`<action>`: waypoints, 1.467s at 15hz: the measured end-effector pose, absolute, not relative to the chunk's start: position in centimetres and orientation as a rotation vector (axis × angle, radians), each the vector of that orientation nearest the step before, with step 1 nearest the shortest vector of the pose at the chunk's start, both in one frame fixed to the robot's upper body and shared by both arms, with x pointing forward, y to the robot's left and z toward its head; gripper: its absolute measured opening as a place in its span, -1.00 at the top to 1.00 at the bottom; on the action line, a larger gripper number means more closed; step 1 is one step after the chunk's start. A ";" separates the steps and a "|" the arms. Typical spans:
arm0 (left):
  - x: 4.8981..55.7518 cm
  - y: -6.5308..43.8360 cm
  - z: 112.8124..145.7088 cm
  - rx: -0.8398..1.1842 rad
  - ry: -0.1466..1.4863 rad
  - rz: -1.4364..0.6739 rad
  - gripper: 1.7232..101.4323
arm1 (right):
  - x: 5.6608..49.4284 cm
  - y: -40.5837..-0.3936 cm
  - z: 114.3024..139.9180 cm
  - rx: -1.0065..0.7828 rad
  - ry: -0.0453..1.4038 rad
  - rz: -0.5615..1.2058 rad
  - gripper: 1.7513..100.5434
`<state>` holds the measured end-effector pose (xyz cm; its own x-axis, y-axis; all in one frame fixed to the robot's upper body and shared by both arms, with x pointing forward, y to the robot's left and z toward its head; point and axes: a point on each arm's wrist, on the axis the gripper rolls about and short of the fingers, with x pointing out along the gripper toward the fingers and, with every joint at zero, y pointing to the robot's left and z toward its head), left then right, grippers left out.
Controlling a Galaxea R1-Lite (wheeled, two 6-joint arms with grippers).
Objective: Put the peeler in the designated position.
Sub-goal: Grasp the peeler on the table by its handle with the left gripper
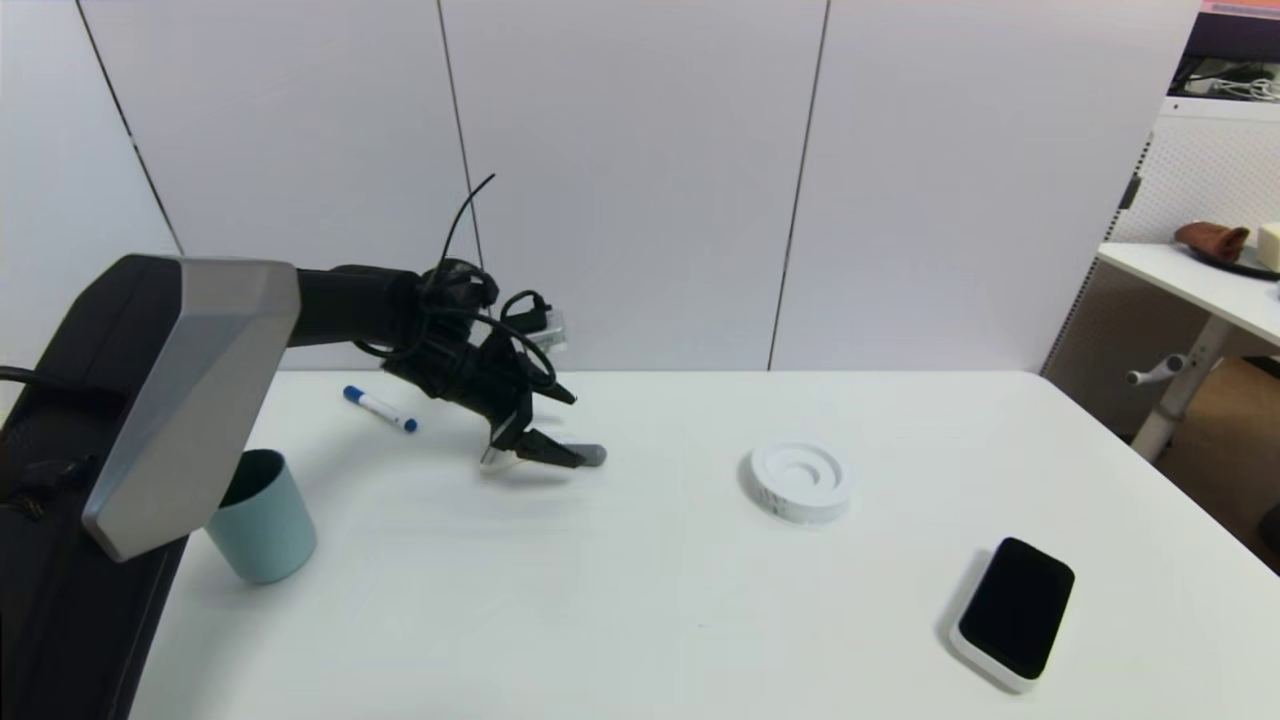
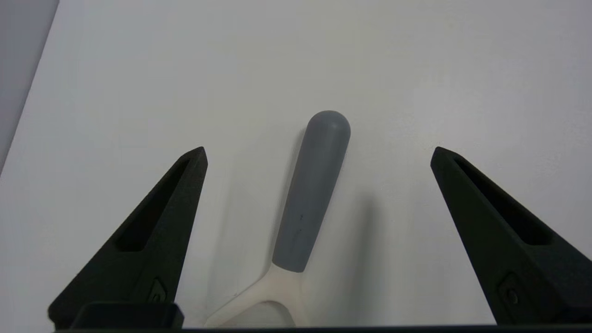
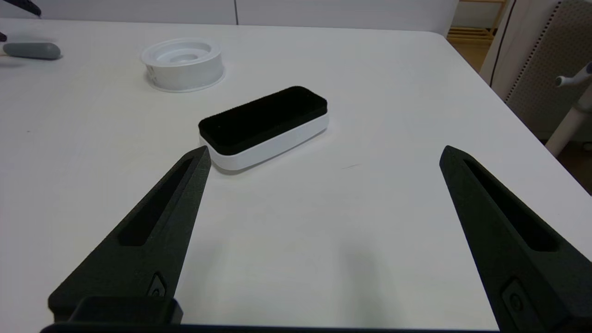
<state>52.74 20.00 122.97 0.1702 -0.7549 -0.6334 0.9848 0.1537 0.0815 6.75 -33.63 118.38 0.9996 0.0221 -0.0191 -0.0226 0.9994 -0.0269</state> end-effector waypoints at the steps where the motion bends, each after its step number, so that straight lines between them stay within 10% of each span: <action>1: 52.9 20.0 122.6 0.544 0.513 -1.330 -0.93 | 6.7 -33.6 118.4 -0.027 0.019 0.022 -0.95; 13: 53.7 19.8 120.0 0.501 0.536 -1.361 -0.93 | 6.7 -33.6 118.4 -0.027 0.019 0.022 -0.95; 22: 54.1 19.7 118.0 0.480 0.560 -1.382 0.64 | 6.7 -33.6 118.4 -0.027 0.019 0.022 -0.95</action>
<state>54.06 19.70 117.97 0.0974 -0.7733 -0.6265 0.9913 0.1314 -0.0080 6.75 -33.63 118.38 0.9996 0.0221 -0.0191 -0.0226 0.9994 -0.0269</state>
